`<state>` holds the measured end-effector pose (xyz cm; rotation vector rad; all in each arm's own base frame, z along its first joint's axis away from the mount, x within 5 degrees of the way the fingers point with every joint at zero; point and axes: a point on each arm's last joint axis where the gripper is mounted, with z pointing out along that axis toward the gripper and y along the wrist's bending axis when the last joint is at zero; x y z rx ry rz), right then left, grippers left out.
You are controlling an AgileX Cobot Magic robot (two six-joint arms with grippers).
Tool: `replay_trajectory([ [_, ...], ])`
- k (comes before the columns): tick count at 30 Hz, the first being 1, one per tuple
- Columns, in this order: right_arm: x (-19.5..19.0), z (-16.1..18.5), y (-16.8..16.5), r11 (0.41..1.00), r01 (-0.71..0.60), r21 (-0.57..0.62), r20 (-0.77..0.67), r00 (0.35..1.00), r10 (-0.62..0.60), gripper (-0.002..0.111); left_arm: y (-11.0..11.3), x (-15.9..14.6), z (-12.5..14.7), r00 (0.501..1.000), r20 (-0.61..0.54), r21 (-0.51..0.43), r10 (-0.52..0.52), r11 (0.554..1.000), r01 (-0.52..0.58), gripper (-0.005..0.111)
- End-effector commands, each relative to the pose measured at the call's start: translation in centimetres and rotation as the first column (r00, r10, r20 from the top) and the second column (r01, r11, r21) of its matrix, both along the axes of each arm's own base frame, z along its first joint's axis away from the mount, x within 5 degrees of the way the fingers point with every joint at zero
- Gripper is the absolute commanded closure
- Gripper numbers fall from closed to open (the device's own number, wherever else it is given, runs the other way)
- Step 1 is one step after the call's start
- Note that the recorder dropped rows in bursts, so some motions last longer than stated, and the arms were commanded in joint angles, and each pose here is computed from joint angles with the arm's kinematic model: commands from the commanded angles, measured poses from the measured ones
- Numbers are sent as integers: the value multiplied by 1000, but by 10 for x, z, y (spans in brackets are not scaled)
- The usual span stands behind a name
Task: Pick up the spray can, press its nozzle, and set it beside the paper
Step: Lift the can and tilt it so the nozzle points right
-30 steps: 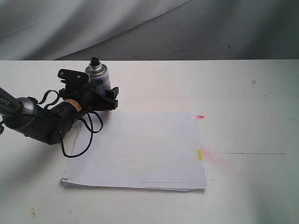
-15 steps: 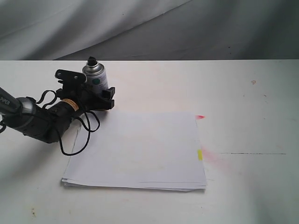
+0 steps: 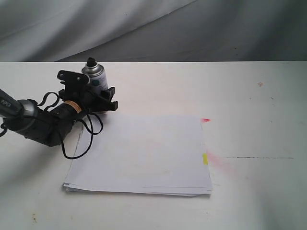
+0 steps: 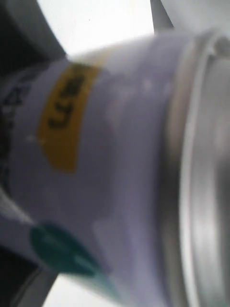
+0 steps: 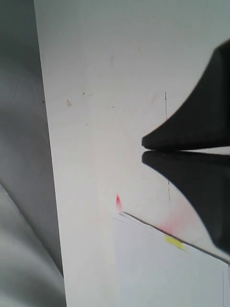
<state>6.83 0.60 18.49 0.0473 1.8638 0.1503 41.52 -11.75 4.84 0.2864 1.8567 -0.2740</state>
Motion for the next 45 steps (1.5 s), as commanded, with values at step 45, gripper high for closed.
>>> replay_trajectory([
  [45,0,-1,-1,1000,9,-13,6,1000,-9,108,-58,-131,145,990,49,660,-133,748,68,107],
])
